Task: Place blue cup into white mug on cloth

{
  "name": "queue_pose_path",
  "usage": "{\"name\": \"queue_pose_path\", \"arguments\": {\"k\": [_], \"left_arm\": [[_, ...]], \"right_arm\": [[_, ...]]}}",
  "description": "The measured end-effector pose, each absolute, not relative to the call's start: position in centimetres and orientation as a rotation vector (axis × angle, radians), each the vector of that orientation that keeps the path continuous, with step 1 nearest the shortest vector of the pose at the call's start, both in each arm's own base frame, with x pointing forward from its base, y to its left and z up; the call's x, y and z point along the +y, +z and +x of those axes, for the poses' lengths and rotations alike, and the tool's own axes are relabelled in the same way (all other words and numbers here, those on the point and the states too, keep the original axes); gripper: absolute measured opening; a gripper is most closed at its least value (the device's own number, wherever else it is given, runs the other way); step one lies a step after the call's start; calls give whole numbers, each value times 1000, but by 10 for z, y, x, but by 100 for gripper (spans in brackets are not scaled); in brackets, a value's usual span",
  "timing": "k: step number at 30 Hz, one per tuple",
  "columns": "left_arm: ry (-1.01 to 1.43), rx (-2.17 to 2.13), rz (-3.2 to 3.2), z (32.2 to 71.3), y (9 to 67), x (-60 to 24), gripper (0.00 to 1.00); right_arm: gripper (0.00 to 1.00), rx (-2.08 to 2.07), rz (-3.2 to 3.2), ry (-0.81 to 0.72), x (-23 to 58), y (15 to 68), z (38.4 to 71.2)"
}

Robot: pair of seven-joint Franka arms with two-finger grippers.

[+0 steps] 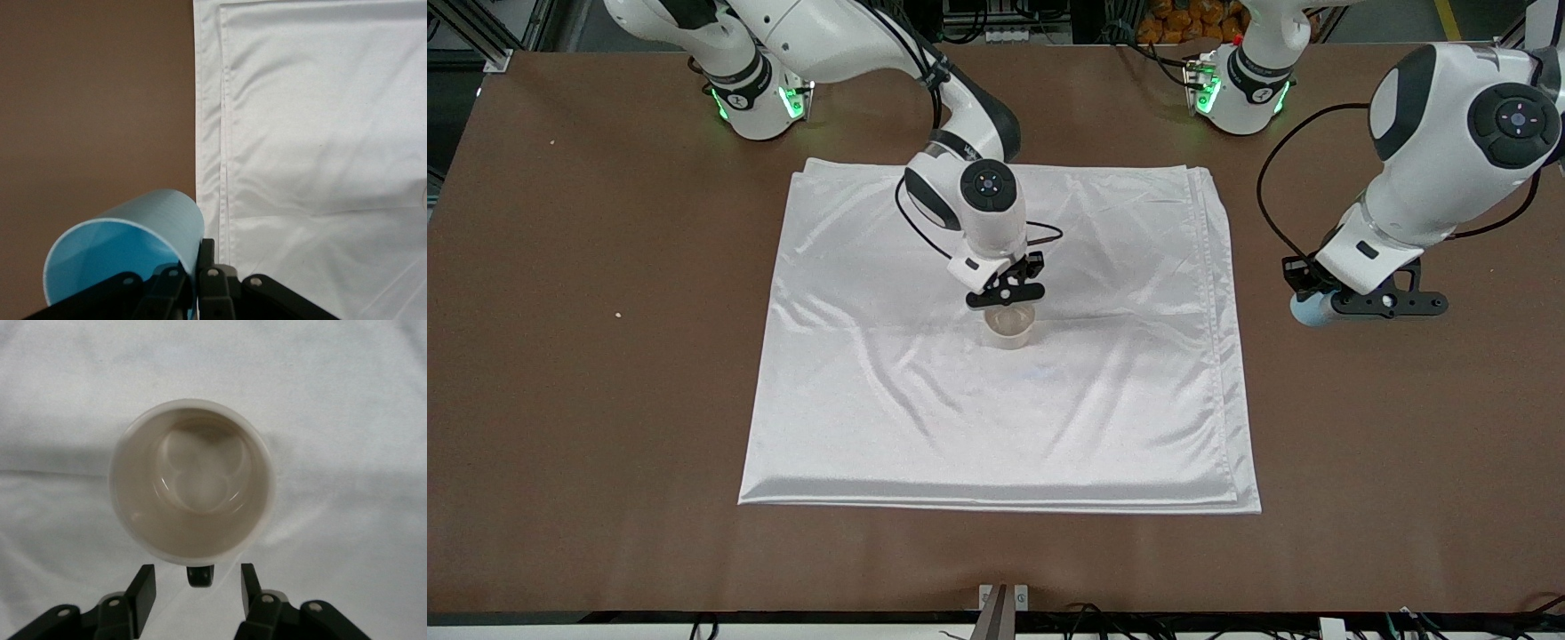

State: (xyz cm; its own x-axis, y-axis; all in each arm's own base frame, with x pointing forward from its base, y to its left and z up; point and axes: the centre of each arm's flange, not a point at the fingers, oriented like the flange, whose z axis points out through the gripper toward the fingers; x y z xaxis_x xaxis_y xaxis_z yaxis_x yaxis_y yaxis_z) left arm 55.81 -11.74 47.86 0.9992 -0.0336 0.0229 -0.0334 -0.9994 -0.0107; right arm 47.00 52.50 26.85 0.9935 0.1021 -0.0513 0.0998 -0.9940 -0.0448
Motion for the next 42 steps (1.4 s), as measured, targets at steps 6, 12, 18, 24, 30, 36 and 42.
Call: {"name": "queue_pose_path", "arguments": {"k": [6, 12, 18, 24, 30, 36, 42], "left_arm": [[-31, 41, -3134, 552, 477, -146, 5], [-10, 25, -3139, 542, 470, -185, 5], [19, 0, -3151, 532, 460, -229, 5], [35, -37, -3133, 520, 446, -282, 5], [62, -101, -3147, 508, 433, -345, 5], [80, -145, -3146, 498, 417, -396, 5], [93, -174, -3142, 494, 402, -427, 5]], "right_arm": [[87, -102, -3128, 110, 509, 320, 487], [100, -31, -3136, 95, 477, 401, 504], [100, 44, -3138, 72, 439, 464, 512], [100, 121, -3132, 40, 397, 501, 528], [100, 34, -3137, 15, 348, 534, 543], [100, -29, -3143, 14, 284, 561, 561], [100, -112, -3157, 71, 215, 578, 572]]}}
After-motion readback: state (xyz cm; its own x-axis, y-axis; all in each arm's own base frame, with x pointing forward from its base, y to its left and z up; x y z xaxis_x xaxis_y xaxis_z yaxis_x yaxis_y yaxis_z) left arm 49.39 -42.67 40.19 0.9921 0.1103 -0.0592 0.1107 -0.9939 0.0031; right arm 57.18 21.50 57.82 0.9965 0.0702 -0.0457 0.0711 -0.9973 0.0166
